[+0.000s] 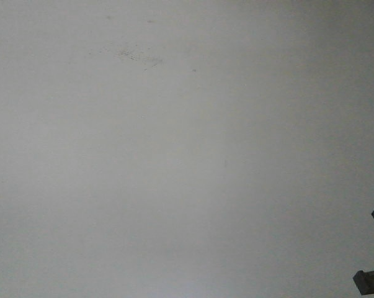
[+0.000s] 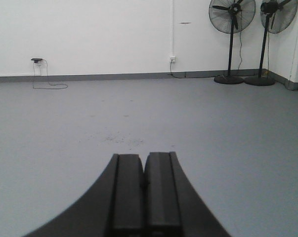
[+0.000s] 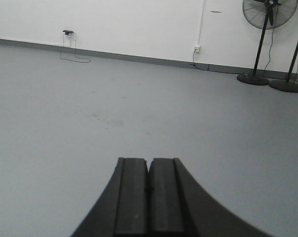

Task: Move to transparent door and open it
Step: 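Drive the base across the grey floor toward the glass door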

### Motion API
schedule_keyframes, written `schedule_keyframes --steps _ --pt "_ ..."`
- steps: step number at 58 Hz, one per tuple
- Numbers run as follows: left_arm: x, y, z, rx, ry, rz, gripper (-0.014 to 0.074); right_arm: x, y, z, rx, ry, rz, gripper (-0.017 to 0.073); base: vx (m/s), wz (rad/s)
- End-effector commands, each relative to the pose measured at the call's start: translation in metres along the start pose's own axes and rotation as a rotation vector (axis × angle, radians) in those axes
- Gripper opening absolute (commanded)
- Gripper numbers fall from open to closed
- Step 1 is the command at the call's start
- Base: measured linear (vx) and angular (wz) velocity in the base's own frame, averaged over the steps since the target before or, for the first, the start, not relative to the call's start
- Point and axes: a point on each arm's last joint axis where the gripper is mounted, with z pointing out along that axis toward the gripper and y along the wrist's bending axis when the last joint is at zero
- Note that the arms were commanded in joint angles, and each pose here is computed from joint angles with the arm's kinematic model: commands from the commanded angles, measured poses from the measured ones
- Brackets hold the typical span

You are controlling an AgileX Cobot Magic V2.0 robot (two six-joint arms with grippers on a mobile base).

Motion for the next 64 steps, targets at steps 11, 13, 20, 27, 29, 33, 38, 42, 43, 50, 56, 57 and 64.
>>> schedule_keyframes --steps 11,13,20,27,29,33,38,42,43,50,56,57,64 --pt "-0.0044 0.0017 -0.0009 -0.017 -0.081 -0.023 -0.0006 -0.0072 -0.0007 -0.0013 0.010 -0.096 0.001 -0.0004 0.29 0.10" --pt "-0.0044 0.0017 -0.0009 -0.017 -0.081 -0.023 -0.0006 -0.0072 -0.0007 -0.0013 0.010 -0.096 0.001 -0.0004 0.34 0.01" --pt "-0.0044 0.0017 -0.0009 -0.017 -0.081 -0.023 -0.0006 -0.0072 -0.0007 -0.0013 0.010 -0.096 0.001 -0.0004 0.38 -0.02" --pt "-0.0044 0.0017 -0.0009 -0.017 -0.081 -0.023 -0.0006 -0.0072 -0.0007 -0.0013 0.010 -0.096 0.001 -0.0004 0.43 0.00" --pt "-0.0044 0.0017 -0.0009 -0.017 -0.081 -0.023 -0.0006 -0.0072 -0.0007 -0.0013 0.010 -0.096 0.001 -0.0004 0.45 0.06" --pt "-0.0044 0.0017 -0.0009 -0.017 -0.081 -0.023 -0.0006 -0.0072 -0.0007 -0.0013 0.010 -0.096 0.001 -0.0004 0.46 0.09" --pt "-0.0044 0.0017 -0.0009 -0.017 -0.081 -0.023 -0.0006 -0.0068 -0.0007 -0.0012 0.010 -0.092 0.001 -0.0004 0.47 0.15" --pt "-0.0044 0.0017 -0.0009 -0.017 -0.081 -0.023 -0.0006 -0.0062 -0.0006 -0.0012 0.009 -0.085 0.001 -0.0004 0.48 0.21" --pt "-0.0044 0.0017 -0.0009 -0.017 -0.081 -0.023 -0.0006 -0.0062 -0.0006 -0.0012 0.009 -0.085 0.001 -0.0004 0.48 0.26" --pt "-0.0044 0.0017 -0.0009 -0.017 -0.081 -0.023 -0.0006 -0.0062 -0.0006 -0.0012 0.009 -0.085 0.001 -0.0004 0.49 0.32" --pt "-0.0044 0.0017 -0.0009 -0.017 -0.081 -0.023 -0.0006 -0.0062 -0.0006 -0.0012 0.009 -0.085 0.001 -0.0004 0.50 0.40" --pt "-0.0044 0.0017 -0.0009 -0.017 -0.081 -0.023 -0.0006 -0.0062 -0.0006 -0.0012 0.009 -0.085 0.001 -0.0004 0.51 0.45" --pt "-0.0044 0.0017 -0.0009 -0.017 -0.081 -0.023 -0.0006 -0.0062 -0.0006 -0.0012 0.009 -0.085 0.001 -0.0004 0.51 0.47"
